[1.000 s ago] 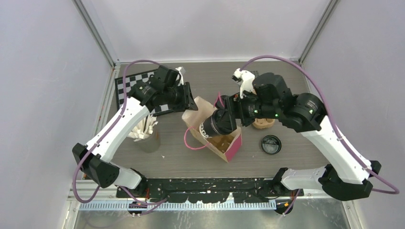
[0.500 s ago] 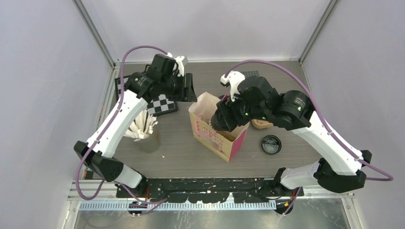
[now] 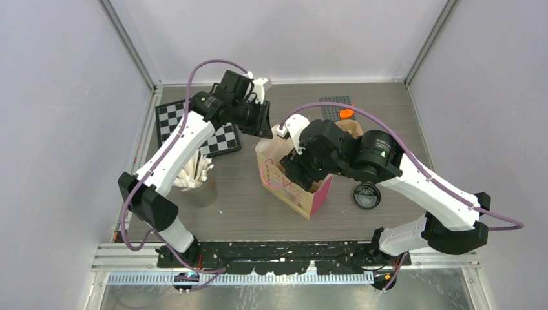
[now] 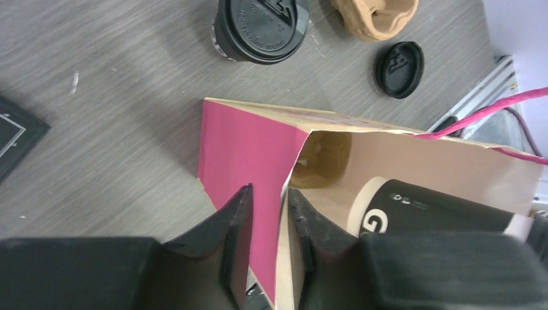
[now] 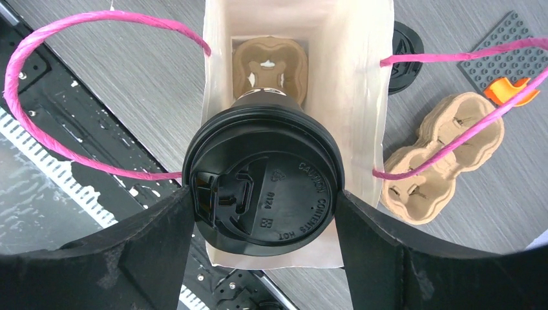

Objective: Pack the takeout coffee

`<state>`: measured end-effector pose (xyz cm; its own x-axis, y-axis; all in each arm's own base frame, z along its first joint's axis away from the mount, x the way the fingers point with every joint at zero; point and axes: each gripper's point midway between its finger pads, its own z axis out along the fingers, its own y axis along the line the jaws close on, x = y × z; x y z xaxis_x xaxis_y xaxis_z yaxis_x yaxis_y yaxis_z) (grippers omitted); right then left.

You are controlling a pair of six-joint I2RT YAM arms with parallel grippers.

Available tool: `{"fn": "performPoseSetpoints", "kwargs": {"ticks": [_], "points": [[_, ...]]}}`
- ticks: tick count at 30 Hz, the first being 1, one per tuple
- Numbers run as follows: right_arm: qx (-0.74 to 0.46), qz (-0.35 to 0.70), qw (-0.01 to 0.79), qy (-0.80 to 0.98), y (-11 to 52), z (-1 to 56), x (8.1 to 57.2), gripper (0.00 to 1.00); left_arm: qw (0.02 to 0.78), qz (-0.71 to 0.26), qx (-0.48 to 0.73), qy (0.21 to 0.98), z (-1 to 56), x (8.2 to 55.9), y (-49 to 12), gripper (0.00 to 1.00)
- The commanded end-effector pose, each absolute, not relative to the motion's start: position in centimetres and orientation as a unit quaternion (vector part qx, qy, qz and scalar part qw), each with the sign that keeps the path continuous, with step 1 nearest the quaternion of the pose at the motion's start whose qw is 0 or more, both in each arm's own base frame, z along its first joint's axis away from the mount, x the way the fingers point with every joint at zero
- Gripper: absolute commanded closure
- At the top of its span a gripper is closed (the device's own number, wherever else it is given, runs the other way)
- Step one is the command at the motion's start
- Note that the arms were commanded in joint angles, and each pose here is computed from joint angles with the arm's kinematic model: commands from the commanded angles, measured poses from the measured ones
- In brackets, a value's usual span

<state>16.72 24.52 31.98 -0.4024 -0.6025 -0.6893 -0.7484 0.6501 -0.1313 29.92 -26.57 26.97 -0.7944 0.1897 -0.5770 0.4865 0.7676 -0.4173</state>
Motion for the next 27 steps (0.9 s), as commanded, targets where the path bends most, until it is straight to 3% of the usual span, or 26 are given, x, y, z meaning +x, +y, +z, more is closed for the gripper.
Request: {"fn": "performPoseSetpoints", "kwargs": {"ticks": [1, 3, 4, 12, 24, 26, 27], "points": [[-0.417, 0.080, 0.387, 0.818, 24.1, 32.5, 17.2, 0.24, 0.301, -0.327, 0.242, 0.862, 29.4, 30.6, -28.4, 0.83], [-0.414, 0.074, 0.393, 0.818, 24.1, 32.7, 17.6, 0.24, 0.312, -0.334, 0.250, 0.854, 30.0, 30.5, -28.6, 0.98], [-0.410, 0.066, 0.396, 0.819, 24.1, 32.8, 17.9, 0.24, 0.317, -0.339, 0.253, 0.849, 30.2, 30.3, -28.8, 1.00], [-0.429, 0.014, 0.407, 0.806, 22.6, 33.0, 18.9, 0.24, 0.398, -0.399, 0.257, 0.785, 32.7, 28.1, -29.9, 1.00], [-0.467, -0.005, 0.390, 0.794, 22.0, 31.9, 18.5, 0.24, 0.418, -0.432, 0.228, 0.766, 32.6, 25.7, -28.9, 1.00], [-0.475, -0.004, 0.383, 0.792, 22.1, 31.1, 18.0, 0.24, 0.411, -0.429, 0.223, 0.773, 31.8, 25.2, -28.4, 0.95], [-0.479, -0.003, 0.382, 0.791, 22.2, 30.6, 17.5, 0.24, 0.408, -0.424, 0.219, 0.778, 31.4, 24.9, -28.1, 0.88]]}}
